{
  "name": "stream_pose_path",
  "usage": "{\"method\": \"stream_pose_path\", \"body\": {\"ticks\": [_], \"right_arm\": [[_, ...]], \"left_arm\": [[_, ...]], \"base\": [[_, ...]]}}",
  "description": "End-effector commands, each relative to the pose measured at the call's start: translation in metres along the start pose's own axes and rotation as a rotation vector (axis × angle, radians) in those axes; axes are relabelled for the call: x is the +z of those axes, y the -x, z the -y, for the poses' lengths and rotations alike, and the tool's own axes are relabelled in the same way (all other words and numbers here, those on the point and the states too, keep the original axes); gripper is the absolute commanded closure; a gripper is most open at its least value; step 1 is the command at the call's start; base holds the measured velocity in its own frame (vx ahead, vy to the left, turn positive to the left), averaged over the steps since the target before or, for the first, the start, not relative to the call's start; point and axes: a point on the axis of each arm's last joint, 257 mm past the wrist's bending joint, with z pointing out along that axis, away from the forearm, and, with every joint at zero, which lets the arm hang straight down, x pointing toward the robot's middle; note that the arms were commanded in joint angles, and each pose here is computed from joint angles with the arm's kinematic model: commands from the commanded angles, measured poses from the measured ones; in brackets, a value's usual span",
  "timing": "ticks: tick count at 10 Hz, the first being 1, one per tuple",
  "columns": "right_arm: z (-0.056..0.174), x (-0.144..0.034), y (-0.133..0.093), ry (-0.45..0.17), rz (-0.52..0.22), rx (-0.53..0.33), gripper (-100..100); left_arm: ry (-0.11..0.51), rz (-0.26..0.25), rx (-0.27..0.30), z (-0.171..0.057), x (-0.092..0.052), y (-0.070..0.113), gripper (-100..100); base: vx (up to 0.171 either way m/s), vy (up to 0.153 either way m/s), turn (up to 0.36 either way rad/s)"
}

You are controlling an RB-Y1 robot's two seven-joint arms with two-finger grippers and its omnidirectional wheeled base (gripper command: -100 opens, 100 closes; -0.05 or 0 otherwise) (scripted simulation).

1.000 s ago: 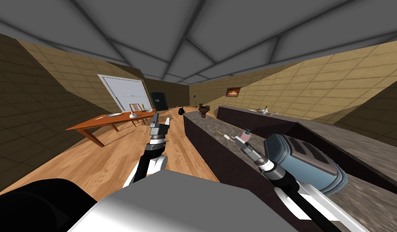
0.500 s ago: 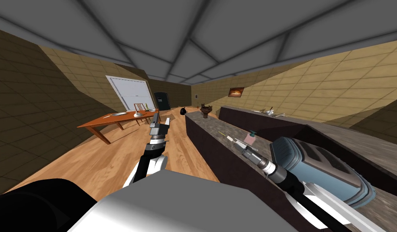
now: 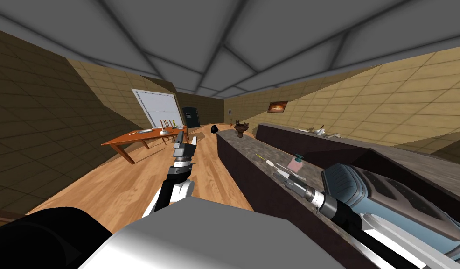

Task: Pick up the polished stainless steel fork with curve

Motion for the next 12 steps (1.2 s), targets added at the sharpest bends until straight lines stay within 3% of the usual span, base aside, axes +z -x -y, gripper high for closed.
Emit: {"method": "stream_pose_path", "body": {"ticks": [1, 4, 7, 8, 9, 10, 12], "right_arm": [[0.019, -0.013, -0.019, -0.046, -0.077, -0.011, -100], [0.038, -0.029, -0.035, -0.079, -0.18, -0.046, -100], [0.067, -0.062, -0.067, -0.145, -0.322, -0.067, -100], [0.073, -0.067, -0.066, -0.155, -0.341, -0.079, -100], [0.087, -0.087, -0.081, -0.188, -0.414, -0.088, -100], [0.089, -0.089, -0.08, -0.192, -0.421, -0.093, -100], [0.114, -0.134, -0.109, -0.26, -0.561, -0.104, -100]], "left_arm": [[0.0, 0.0, 0.0, 0.0, 0.0, 0.0, 0], [0.0, 0.0, 0.0, 0.0, 0.0, 0.0, 0], [0.0, 0.0, 0.0, 0.0, 0.0, 0.0, 0], [0.0, 0.0, 0.0, 0.0, 0.0, 0.0, 0], [0.0, 0.0, 0.0, 0.0, 0.0, 0.0, 0], [0.0, 0.0, 0.0, 0.0, 0.0, 0.0, 0], [0.0, 0.0, 0.0, 0.0, 0.0, 0.0, 0]], "base": [[0.038, -0.005, 0.13], [0.037, -0.017, 0.082], [0.049, -0.035, 0.123], [0.046, -0.039, 0.069], [0.052, -0.042, 0.127], [0.041, -0.04, 0.079], [0.07, -0.055, 0.191]]}}
